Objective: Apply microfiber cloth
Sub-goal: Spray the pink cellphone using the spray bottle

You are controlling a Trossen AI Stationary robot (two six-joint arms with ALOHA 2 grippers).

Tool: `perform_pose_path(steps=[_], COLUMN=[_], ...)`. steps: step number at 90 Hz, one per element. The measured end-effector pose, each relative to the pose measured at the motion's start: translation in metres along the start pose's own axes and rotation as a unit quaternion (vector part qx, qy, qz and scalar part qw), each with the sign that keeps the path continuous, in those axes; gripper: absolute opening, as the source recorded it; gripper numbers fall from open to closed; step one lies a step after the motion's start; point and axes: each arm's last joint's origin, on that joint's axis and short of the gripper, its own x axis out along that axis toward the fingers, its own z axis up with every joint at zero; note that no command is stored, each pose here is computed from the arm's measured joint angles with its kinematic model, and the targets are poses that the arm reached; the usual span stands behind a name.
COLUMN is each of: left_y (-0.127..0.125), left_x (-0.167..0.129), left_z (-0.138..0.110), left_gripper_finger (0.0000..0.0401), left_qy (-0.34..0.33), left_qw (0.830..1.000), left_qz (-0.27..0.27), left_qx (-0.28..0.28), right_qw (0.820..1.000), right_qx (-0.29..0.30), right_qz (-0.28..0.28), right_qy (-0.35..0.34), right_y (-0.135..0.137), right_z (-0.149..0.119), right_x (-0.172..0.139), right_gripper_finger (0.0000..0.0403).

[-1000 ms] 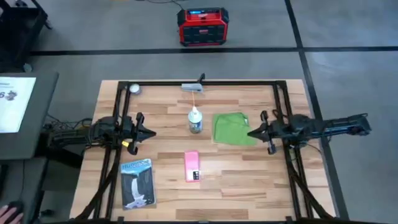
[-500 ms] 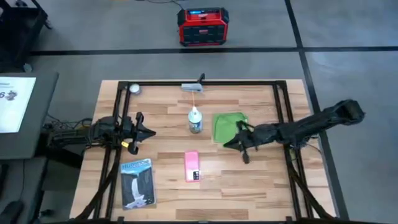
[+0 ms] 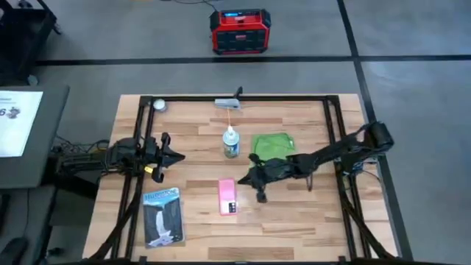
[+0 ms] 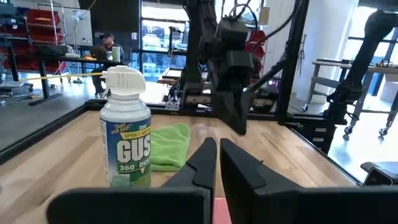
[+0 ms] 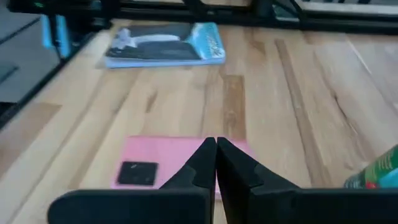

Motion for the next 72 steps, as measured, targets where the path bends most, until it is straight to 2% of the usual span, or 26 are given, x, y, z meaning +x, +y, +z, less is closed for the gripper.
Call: perform_pose_path(steps=[22, 41, 49, 59, 72], left_y=[0.000, 0.000, 0.000, 0.000, 0.000], left_x=[0.000, 0.000, 0.000, 0.000, 0.000], left_z=[-0.001, -0.001, -0.001, -0.001, -0.001], left_gripper_finger=[0.0000, 0.0000, 0.0000, 0.0000, 0.0000], left_qy=[0.005, 0.005, 0.005, 0.006, 0.006], left_qw=[1.000, 1.000, 1.000, 1.000, 1.000], left_qz=[0.001, 0.003, 0.003, 0.003, 0.003], left_qx=[-0.012, -0.016, -0.016, -0.017, -0.021], right_qw=[0.998, 0.995, 0.995, 0.997, 0.996], right_qx=[0.012, 0.040, 0.041, 0.039, 0.047], right_qz=[-0.029, -0.048, -0.037, 0.004, 0.036], right_qy=[0.048, 0.078, 0.077, 0.060, 0.066], right_y=[-0.011, -0.014, -0.006, 0.005, 0.010], right_z=[-0.014, -0.014, -0.005, 0.011, 0.012], right_x=[0.031, 0.041, 0.043, 0.045, 0.045], right_gripper_finger=[0.0000, 0.0000, 0.0000, 0.0000, 0.0000])
